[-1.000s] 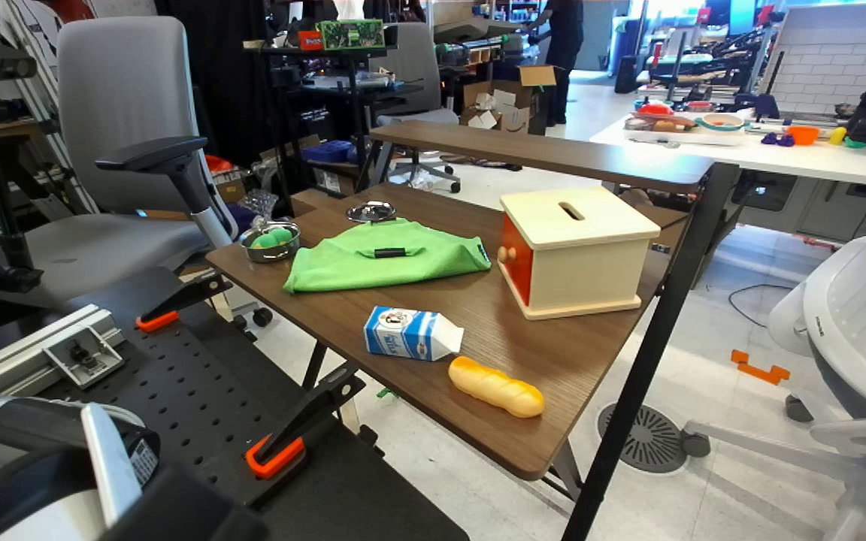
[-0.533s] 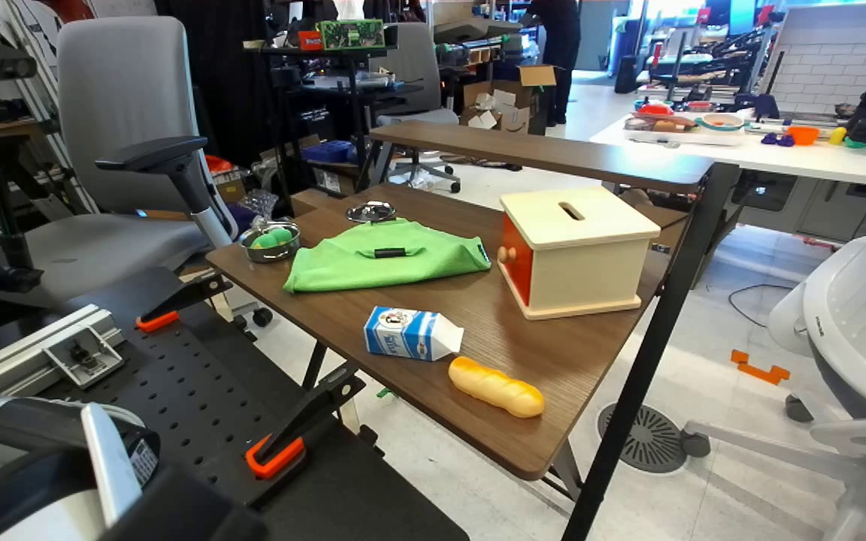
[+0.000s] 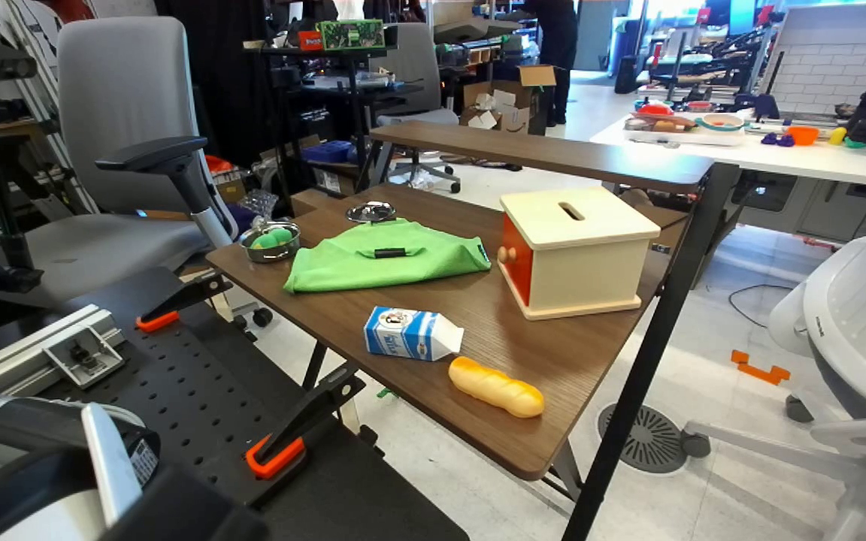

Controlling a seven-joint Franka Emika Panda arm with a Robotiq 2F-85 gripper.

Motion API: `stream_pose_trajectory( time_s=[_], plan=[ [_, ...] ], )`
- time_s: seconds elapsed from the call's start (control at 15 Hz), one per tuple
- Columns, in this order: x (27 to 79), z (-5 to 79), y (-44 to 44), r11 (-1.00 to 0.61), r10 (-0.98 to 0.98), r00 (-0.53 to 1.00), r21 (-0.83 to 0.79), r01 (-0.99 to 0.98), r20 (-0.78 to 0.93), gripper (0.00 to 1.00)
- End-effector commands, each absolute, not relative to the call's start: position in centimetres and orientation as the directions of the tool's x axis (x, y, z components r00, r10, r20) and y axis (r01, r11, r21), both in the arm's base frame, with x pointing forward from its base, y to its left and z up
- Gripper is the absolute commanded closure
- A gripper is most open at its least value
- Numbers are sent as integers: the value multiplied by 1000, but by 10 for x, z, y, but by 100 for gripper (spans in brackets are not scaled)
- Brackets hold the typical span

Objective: Pick up the lid and close the bowl

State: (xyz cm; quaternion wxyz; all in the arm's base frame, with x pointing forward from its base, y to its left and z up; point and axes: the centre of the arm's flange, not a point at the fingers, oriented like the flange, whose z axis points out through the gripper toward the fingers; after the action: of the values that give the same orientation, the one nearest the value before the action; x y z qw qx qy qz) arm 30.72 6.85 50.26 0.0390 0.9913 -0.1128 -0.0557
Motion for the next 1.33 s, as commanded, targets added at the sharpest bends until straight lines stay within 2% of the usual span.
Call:
stream_pose_trajectory(
  time_s=[0.0,0.73,1.27],
  plan=[
    [336,491,87,-978,-186,979,115,-176,-84,0],
    [455,418,121,-984,-151,988,91,-152,23,0],
    [530,367,214,-988,-119,991,91,-123,57,0]
  ],
)
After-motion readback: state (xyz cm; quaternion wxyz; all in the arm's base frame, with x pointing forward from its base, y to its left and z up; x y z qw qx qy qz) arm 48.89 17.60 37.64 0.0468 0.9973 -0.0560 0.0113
